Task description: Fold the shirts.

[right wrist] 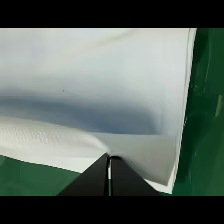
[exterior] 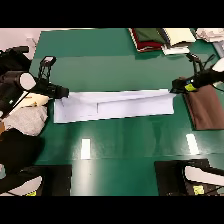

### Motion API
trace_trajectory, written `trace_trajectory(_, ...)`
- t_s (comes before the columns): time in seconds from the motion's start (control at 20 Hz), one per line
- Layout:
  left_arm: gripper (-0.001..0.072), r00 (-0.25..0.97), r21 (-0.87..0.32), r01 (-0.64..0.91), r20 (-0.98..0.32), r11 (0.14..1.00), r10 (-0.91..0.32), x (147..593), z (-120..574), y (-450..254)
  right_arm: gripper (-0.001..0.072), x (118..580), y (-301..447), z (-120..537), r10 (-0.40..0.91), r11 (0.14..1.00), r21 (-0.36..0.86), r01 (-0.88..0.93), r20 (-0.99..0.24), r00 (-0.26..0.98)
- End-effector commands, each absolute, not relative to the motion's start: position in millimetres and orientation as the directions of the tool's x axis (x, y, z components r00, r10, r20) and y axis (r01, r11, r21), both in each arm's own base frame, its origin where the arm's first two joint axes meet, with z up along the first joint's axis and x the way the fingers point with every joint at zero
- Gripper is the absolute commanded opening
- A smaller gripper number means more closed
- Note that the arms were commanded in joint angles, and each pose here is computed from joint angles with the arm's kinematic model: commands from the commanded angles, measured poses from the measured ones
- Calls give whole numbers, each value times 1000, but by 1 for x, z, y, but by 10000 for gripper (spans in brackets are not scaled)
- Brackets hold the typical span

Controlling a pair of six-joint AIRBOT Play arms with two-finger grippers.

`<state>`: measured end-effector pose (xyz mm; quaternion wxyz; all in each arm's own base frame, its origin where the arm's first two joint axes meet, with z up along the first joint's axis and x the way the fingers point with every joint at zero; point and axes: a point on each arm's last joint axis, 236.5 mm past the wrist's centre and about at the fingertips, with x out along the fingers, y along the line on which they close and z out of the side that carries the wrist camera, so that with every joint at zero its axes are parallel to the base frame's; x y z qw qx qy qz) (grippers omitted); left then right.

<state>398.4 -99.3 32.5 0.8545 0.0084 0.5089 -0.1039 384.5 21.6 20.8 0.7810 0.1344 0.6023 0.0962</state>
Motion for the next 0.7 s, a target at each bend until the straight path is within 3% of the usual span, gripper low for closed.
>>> trace_trajectory(0.0,35,496,-77,166,-855,983,-150,425,22,-91,12,415,27,4,332,939,344,15,-915,229)
trace_trajectory(0.05,286,497,-80,164,-854,983,-152,426,22,-92,25,421,28,2,343,934,357,19,-911,230)
trace_trajectory(0.1,512,497,-93,158,-852,983,-161,426,22,-94,181,427,24,2,340,934,356,25,-910,237)
trace_trajectory(0.15,517,497,-97,154,-853,983,-162,426,25,-94,346,432,22,3,339,935,354,23,-909,244)
trace_trajectory(0.2,517,493,-97,155,-855,983,-163,425,28,-94,358,435,17,6,336,937,350,11,-907,253)
trace_trajectory(0.25,500,483,-101,156,-860,983,-165,423,31,-95,376,433,13,8,336,939,345,-9,-907,253)
trace_trajectory(0.35,200,438,-140,157,-877,978,-196,413,31,-103,395,416,-1,1,338,939,344,-12,-915,221)
trace_trajectory(0.4,66,424,-154,156,-882,976,-206,410,29,-105,446,404,-12,-8,338,937,348,16,-919,202)
trace_trajectory(0.45,23,418,-177,152,-880,972,-226,408,29,-110,466,392,-21,-20,354,929,367,47,-919,175)
trace_trajectory(0.55,23,417,-251,144,-862,957,-289,408,32,-126,542,374,-31,-40,442,877,463,126,-883,160)
trace_trajectory(0.65,23,430,-288,171,-838,942,-335,410,37,-148,542,364,-35,-62,529,807,551,212,-834,156)
